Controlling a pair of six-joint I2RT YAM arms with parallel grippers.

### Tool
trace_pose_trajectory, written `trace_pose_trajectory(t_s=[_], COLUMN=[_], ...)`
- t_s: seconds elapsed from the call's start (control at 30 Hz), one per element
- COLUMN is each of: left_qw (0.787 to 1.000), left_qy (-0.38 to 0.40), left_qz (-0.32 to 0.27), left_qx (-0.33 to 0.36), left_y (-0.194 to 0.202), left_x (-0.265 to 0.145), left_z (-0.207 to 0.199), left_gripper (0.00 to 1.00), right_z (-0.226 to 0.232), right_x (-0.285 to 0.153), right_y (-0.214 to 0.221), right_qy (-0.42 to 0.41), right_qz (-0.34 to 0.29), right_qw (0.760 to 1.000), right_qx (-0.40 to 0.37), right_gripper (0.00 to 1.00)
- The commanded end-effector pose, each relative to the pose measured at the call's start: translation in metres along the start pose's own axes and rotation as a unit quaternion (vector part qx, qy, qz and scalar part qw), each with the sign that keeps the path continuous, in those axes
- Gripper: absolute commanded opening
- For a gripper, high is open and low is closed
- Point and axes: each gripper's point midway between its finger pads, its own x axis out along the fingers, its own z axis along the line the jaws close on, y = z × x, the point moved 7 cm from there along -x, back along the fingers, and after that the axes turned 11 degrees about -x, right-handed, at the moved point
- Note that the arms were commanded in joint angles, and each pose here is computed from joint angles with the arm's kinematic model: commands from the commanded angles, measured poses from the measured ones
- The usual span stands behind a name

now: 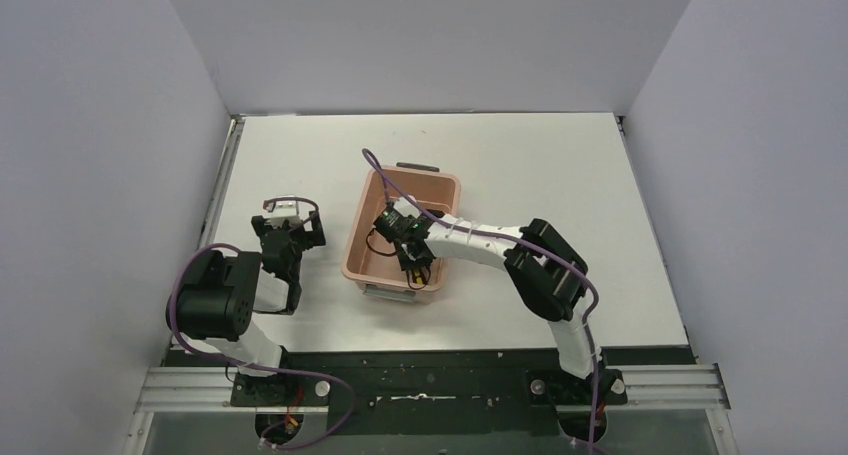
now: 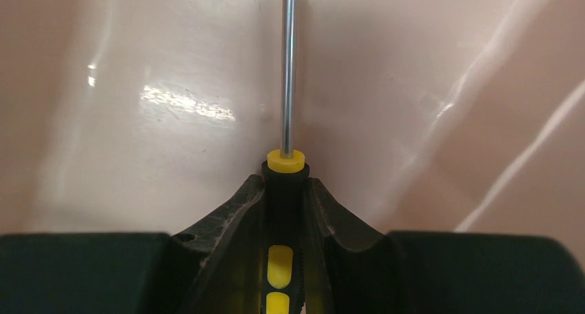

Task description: Put the screwdriver in the bin

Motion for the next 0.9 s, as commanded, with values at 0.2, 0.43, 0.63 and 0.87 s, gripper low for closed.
trace_pose_trajectory(t_s=[0.2,0.43,0.63,0.87], left_qw=[1.0,1.0,1.0,1.0], left_qy=[0.01,0.009,0.009,0.01], left_qz=[-0.018,-0.018,-0.018,-0.018], left_qx=[0.0,0.001,0.001,0.0], left_y=[-0.009,-0.009,-0.009,-0.009], left_x=[0.002,0.002,0.002,0.002], left_z=[-0.002,-0.002,-0.002,-0.002], left_gripper=[0.98,0.97,0.97,0.97], right_z=[0.005,0.002,-0.012,-0.074], right_x=[-0.013,-0.075,-0.158,-0.216], right_y=[-0.024,-0.057,-0.084,-0.073], right_qy=[0.006,0.0,-0.035,0.022], right_qz=[-0.073,-0.137,-0.257,-0.379], right_qw=[0.996,0.99,0.966,0.925], right_qx=[0.045,0.034,0.003,-0.007], right_gripper=[0.44,0.54,1.0,1.0])
